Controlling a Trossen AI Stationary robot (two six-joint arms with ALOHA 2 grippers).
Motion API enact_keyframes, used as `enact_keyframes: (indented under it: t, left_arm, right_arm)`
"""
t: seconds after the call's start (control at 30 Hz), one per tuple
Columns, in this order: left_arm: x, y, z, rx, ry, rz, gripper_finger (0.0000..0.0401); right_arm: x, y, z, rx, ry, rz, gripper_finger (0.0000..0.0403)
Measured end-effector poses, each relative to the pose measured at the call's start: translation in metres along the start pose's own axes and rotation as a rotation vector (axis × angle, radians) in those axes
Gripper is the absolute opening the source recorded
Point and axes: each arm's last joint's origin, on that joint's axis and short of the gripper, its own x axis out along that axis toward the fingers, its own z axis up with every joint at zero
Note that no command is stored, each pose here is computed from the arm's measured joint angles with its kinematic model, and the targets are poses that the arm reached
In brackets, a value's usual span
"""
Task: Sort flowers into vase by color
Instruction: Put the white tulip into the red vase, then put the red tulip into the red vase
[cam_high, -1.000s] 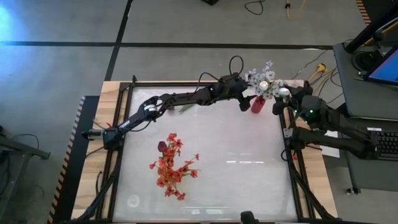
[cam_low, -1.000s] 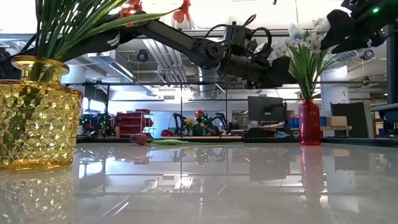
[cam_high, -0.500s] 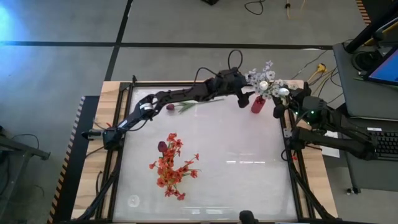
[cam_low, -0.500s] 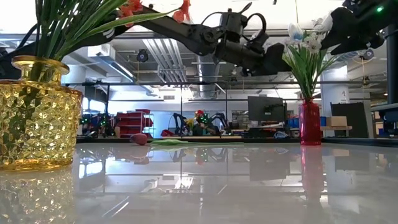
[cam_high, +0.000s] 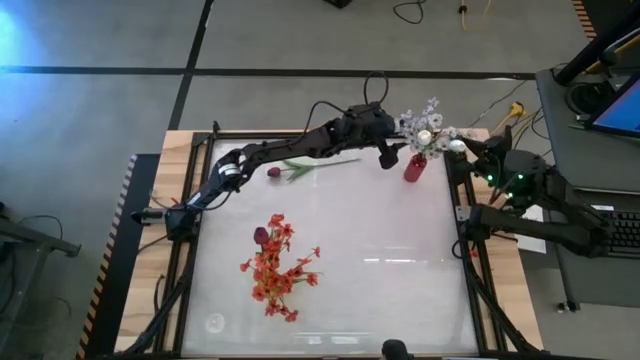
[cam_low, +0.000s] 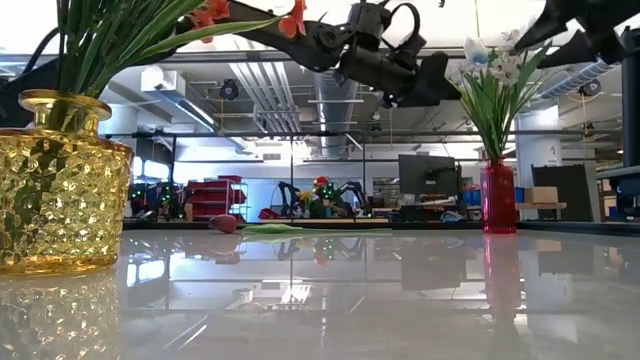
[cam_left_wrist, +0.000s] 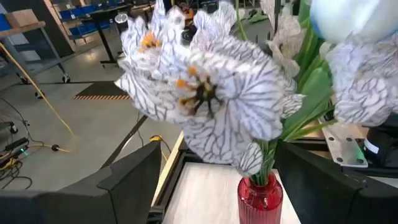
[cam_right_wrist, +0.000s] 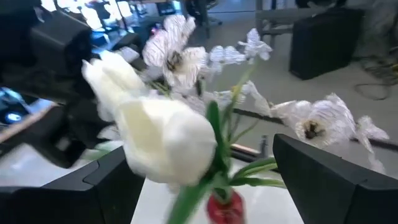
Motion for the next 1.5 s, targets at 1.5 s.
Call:
enact_keyframes:
  t: [1.5]
  left_arm:
    - [-0.235, 0.063, 0.096, 0.089, 0.723, -0.036, 0.0295]
  right_arm:
    - [-0.036, -0.005, 0.046, -0.014, -0.057, 0.088, 0.0329]
